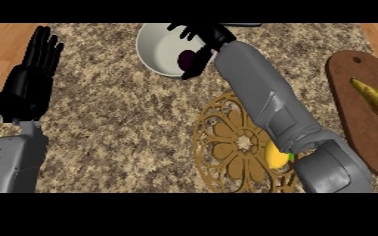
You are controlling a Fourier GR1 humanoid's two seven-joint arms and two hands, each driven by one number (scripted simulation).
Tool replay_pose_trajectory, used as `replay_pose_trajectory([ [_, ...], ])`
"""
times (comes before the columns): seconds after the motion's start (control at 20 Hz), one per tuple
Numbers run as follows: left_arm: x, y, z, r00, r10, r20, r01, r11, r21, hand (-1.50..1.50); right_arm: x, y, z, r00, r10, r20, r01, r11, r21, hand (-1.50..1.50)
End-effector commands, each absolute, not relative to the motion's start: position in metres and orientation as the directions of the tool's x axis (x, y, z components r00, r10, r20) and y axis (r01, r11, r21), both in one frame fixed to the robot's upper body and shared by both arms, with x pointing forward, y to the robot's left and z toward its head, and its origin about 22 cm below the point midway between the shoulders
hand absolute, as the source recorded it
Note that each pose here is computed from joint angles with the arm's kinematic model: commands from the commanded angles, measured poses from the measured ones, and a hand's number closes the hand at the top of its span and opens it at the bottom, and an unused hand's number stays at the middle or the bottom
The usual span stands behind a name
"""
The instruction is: Pick the eggplant from the placemat and place it in the bowl
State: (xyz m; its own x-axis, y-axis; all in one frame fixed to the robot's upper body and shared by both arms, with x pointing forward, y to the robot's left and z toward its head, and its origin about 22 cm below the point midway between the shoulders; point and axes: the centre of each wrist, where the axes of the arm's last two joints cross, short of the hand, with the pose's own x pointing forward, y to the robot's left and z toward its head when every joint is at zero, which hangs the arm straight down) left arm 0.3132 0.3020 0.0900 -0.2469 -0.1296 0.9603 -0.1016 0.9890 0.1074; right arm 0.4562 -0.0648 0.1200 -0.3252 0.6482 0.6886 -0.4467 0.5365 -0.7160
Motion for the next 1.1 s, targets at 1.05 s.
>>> replay_pose_trajectory([
  [1.05, 0.311, 0.317, 0.092, -0.255, -0.138, 0.957, -0.104, 0.988, 0.115, 0.00, 0.471, -0.282, 0.153, -0.244, 0.261, 0.934, -0.046, 0.959, -0.280, -1.50],
])
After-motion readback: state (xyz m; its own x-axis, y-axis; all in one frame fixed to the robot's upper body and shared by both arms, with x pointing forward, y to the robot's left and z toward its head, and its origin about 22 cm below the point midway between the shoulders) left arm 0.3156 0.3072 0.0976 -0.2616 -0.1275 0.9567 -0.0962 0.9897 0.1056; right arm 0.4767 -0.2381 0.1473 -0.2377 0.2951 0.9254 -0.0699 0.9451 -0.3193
